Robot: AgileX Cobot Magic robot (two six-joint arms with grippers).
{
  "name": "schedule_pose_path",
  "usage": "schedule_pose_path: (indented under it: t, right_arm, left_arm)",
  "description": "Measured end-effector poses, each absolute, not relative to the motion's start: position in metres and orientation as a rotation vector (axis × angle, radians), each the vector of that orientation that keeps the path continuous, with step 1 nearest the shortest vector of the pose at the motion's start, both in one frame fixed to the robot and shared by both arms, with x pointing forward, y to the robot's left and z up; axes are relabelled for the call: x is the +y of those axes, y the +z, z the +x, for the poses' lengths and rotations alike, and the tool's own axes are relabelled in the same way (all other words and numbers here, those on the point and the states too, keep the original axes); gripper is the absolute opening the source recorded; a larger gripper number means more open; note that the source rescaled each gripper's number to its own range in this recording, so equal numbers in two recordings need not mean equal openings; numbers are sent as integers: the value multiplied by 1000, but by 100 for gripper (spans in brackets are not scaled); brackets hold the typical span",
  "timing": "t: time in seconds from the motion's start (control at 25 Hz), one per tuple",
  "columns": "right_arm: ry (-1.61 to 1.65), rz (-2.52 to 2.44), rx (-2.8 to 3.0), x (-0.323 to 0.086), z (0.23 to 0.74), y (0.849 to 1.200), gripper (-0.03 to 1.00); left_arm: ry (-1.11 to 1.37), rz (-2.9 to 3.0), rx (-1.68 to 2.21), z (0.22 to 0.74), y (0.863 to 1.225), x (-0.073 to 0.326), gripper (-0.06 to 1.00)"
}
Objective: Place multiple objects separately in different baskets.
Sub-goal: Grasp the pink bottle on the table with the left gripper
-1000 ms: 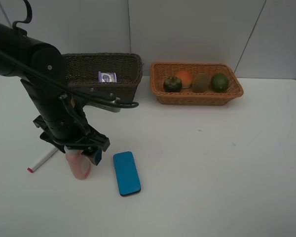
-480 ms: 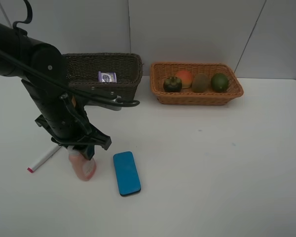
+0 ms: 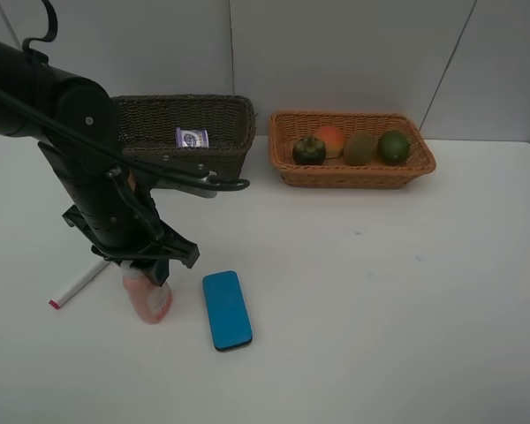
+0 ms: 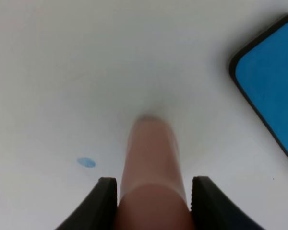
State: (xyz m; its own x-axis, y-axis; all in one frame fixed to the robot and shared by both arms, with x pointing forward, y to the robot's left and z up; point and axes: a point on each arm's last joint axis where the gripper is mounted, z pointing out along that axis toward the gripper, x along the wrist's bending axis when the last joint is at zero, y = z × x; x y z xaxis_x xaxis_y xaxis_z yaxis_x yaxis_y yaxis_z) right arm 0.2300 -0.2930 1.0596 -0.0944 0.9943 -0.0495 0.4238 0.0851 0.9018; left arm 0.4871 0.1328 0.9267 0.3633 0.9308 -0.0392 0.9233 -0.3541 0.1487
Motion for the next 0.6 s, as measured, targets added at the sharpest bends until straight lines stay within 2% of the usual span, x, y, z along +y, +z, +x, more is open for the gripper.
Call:
schedule_pose_path:
  t: [0.6]
  right_arm:
    - [975,1431,1624,-293,230,1060,99]
  left_arm:
    - [71,2480,1700,485,930,134,28]
